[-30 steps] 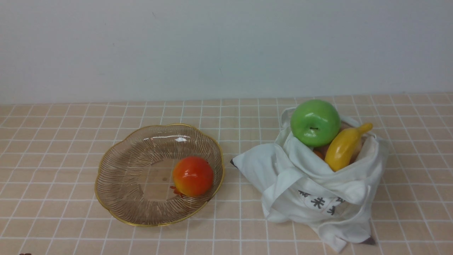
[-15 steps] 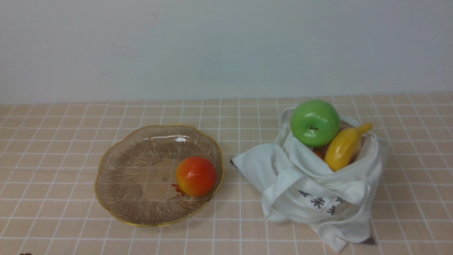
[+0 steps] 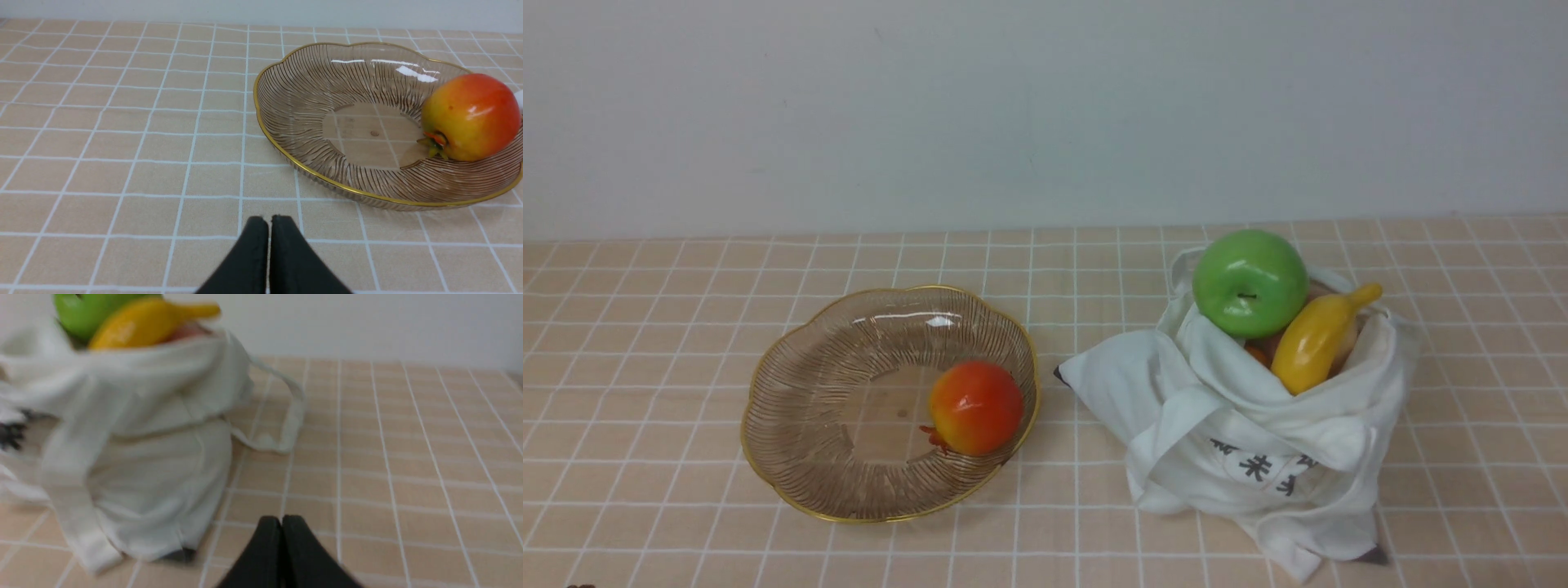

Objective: Take the fruit out of the bag on the brown coffee tablecloth and place them on the plate.

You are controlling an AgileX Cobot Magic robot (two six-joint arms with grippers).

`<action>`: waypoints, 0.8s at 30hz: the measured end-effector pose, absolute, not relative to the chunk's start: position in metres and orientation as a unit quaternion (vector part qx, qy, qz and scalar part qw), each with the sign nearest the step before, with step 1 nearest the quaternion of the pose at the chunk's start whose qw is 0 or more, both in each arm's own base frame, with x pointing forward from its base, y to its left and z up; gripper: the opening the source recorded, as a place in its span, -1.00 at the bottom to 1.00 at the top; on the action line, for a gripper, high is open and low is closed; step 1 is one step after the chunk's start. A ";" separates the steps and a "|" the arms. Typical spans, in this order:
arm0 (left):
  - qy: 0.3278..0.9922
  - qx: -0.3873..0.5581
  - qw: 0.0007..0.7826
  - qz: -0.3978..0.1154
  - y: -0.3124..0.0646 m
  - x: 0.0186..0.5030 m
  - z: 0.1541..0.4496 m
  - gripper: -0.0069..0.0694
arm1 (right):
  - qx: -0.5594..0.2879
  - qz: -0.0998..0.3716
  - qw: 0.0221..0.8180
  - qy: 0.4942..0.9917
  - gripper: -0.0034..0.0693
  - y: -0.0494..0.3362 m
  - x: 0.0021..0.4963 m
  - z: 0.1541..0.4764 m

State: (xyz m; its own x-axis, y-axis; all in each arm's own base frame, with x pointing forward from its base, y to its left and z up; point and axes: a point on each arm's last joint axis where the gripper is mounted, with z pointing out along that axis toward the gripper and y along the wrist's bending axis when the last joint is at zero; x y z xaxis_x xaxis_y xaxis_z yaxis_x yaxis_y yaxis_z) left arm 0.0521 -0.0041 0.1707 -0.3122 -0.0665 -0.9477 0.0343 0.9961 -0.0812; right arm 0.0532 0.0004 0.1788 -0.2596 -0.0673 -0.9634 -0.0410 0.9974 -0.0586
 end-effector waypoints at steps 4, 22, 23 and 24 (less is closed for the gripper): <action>0.809 -0.010 0.586 -0.043 -0.004 0.052 0.171 -0.84 | -0.015 -0.014 0.623 0.782 -0.94 -0.001 0.054 0.180; 0.809 -0.010 0.586 -0.043 -0.004 0.052 0.171 -0.84 | -0.015 -0.014 0.624 0.781 -0.94 -0.001 0.054 0.180; 0.809 -0.010 0.586 -0.043 -0.004 0.052 0.171 -0.84 | -0.015 -0.014 0.624 0.781 -0.94 -0.001 0.054 0.180; 0.809 -0.010 0.586 -0.043 -0.004 0.052 0.171 -0.84 | -0.015 -0.014 0.624 0.781 -0.94 -0.001 0.054 0.180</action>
